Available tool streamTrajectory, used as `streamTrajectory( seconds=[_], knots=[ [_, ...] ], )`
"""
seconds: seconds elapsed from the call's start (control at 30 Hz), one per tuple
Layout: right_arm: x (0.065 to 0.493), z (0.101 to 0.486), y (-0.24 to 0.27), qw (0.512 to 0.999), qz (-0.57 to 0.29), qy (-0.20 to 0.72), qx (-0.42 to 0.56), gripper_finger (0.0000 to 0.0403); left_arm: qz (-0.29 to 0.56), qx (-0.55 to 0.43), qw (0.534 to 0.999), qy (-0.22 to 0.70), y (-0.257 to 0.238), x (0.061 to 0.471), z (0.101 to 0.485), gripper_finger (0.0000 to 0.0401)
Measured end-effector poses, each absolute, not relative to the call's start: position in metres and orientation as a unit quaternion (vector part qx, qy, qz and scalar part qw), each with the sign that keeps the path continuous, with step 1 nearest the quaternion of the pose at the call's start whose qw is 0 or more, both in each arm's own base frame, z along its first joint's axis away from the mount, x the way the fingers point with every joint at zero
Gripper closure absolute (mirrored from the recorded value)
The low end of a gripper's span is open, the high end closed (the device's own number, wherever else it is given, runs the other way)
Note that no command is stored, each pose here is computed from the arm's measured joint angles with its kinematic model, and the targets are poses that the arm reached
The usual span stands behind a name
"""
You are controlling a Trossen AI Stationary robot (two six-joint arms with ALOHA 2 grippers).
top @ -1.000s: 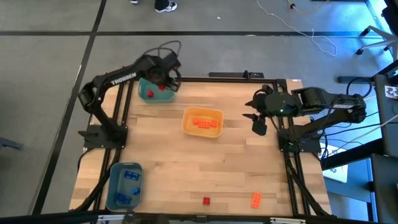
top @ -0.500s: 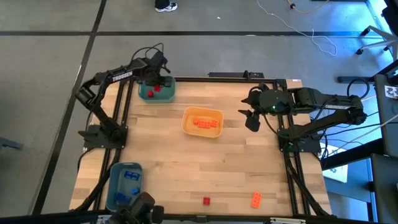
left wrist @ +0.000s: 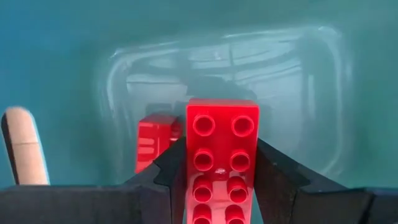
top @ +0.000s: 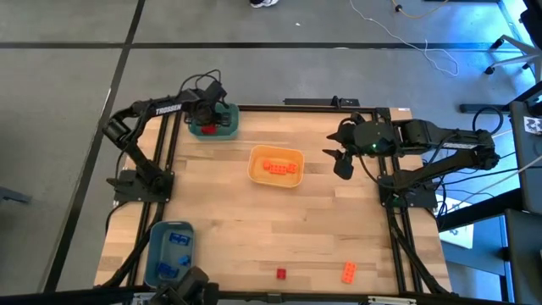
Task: Sort & place blocks by color
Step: Put the left red 8 stud game piece into the green bin, then put the orange 8 stud game piece into the yellow bin
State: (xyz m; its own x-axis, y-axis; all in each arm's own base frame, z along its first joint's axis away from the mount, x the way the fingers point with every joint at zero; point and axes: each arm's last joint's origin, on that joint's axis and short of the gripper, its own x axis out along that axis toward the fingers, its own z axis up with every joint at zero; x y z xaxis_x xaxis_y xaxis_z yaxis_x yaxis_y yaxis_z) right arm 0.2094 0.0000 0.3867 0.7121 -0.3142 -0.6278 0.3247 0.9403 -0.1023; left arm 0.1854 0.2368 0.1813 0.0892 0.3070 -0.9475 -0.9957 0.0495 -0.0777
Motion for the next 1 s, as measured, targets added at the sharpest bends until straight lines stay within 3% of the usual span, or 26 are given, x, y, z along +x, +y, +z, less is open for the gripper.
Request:
streamTrajectory(
  seconds=[0.33, 0.53, 0.83, 1.0],
  knots=[
    [0.209, 0.387, 0.0, 0.925, -0.172, 0.338, 0.007, 0.0194, 0.553, -0.433, 0.585, 0.406, 0.231, 0.18, 0.17, 0.0263],
    [0.209, 0.387, 0.0, 0.925, -0.173, 0.338, 0.007, 0.0194, 0.555, -0.43, 0.599, 0.385, 0.235, 0.183, 0.171, 0.0224],
    [0.209, 0.386, 0.0, 0.924, -0.173, 0.341, 0.008, 0.0194, 0.547, -0.432, 0.611, 0.375, 0.237, 0.186, 0.172, 0.022],
    [0.209, 0.386, 0.0, 0.923, -0.174, 0.342, 0.011, 0.0194, 0.543, -0.425, 0.642, 0.336, 0.24, 0.191, 0.204, 0.022]
  ],
)
